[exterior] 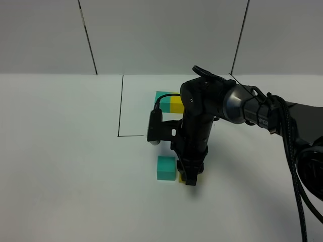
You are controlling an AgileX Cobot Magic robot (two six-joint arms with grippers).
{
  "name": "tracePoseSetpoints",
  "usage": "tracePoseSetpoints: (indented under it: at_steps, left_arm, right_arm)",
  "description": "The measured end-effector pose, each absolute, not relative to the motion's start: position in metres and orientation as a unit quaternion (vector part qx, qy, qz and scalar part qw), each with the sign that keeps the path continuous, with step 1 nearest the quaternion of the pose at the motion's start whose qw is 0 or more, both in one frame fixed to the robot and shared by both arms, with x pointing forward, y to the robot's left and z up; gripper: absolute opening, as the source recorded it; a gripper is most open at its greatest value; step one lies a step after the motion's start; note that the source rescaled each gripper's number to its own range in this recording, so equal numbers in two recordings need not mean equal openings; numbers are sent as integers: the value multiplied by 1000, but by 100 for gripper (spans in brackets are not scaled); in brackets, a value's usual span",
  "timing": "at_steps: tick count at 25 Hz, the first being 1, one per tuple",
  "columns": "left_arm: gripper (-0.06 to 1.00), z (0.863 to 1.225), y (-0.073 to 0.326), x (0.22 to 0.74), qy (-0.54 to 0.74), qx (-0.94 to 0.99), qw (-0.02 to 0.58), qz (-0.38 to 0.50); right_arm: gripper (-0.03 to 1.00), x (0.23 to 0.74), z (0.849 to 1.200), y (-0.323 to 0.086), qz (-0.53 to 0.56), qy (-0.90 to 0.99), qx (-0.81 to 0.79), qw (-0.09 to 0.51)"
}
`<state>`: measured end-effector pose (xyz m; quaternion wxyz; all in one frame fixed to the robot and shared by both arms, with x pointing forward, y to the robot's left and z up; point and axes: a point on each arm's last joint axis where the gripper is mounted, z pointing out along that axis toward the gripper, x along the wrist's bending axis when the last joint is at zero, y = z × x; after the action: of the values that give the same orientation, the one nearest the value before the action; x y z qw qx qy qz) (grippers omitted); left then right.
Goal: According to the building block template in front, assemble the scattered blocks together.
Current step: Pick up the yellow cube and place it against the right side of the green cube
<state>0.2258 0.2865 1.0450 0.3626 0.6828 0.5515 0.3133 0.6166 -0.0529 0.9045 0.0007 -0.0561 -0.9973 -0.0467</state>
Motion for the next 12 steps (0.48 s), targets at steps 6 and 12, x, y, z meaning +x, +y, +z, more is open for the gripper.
tracePoseSetpoints:
  at_steps: [6,12]
  left_arm:
    - [75,1045,287,226,551,683,363,313]
    - [75,1045,287,226,551,683,363,313]
  right_arm:
    - [1,617,904,-53,-48,-997,-58,2]
    - [1,617,904,-50,-63,-996,-65,2]
